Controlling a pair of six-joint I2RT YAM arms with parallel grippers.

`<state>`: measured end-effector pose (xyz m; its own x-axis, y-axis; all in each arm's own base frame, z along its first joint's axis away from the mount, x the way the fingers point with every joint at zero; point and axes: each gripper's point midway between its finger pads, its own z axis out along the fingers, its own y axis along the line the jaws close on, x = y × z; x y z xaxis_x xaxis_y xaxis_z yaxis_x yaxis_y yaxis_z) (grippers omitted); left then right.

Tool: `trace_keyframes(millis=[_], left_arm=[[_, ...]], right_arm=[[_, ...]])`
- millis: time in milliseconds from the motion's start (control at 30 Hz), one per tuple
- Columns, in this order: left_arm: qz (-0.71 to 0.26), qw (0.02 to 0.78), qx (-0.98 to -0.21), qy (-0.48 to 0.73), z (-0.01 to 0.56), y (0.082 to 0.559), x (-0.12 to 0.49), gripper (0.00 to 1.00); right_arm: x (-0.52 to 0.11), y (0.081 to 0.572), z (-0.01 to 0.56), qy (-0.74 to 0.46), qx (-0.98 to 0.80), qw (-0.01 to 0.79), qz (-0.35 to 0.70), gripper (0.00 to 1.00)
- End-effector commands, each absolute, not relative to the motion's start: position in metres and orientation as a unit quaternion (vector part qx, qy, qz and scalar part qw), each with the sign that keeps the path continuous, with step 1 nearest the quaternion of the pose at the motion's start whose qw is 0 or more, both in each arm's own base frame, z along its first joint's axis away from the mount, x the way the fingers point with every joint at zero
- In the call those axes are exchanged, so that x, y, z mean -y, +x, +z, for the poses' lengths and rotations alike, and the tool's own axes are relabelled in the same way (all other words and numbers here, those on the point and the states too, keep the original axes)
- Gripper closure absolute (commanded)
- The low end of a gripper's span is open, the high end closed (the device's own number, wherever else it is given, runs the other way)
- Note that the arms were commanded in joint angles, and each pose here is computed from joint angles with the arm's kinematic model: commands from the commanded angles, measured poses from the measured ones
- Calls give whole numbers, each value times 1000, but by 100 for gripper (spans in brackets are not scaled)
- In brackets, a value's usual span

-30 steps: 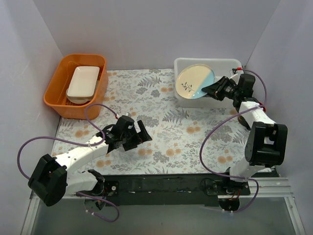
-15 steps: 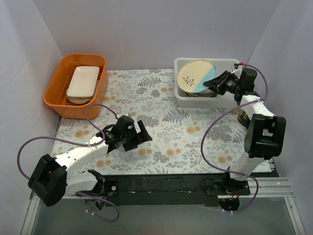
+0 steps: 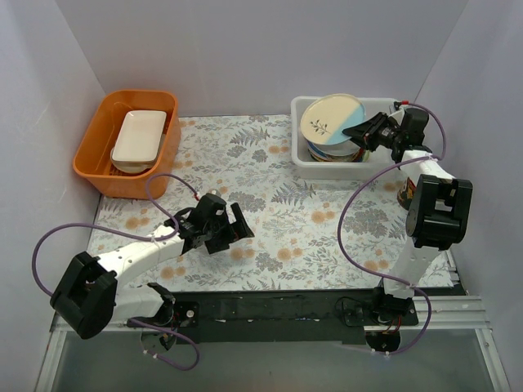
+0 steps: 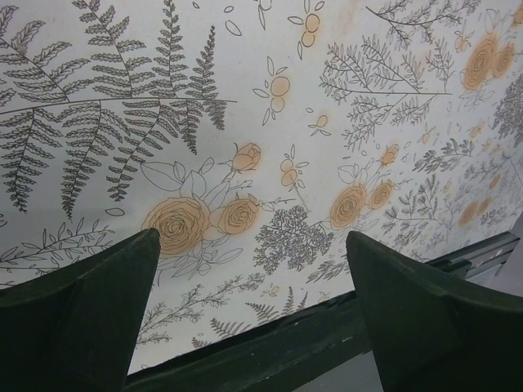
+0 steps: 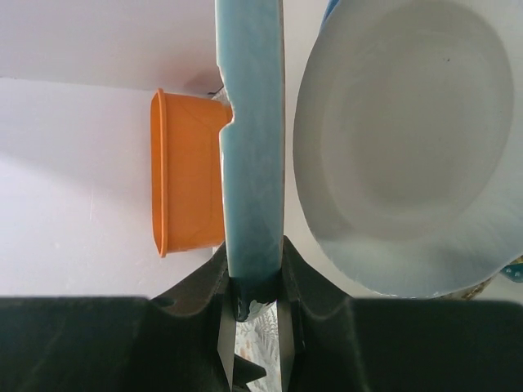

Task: Place the plates into the plastic bin on the countertop
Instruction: Place the plate in the plastic bin.

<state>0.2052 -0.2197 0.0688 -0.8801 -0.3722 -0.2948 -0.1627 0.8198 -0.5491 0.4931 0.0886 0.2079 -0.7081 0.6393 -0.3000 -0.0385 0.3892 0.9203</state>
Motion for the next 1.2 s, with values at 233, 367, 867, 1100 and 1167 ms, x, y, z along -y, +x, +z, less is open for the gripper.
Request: trace_keyframes(millis=[233, 367, 867, 1100, 1167], left_arm=[[-261, 202, -935, -131, 69, 210, 221, 2], [-260, 196, -937, -130, 66, 210, 223, 2], [-260, 189, -938, -128, 63, 209, 225, 2], [-262, 194, -936, -131, 69, 207, 223, 2], [-260, 195, -936, -132, 69, 207, 221, 2]], right_arm=[[-89, 501, 268, 118, -726, 405, 544, 99], [-89, 501, 261, 122, -727, 401, 543, 99], [-86, 492, 184, 166, -762, 350, 519, 95], [-79, 491, 165, 189, -777, 340, 496, 75], [-74, 491, 167, 194, -782, 343, 483, 54]])
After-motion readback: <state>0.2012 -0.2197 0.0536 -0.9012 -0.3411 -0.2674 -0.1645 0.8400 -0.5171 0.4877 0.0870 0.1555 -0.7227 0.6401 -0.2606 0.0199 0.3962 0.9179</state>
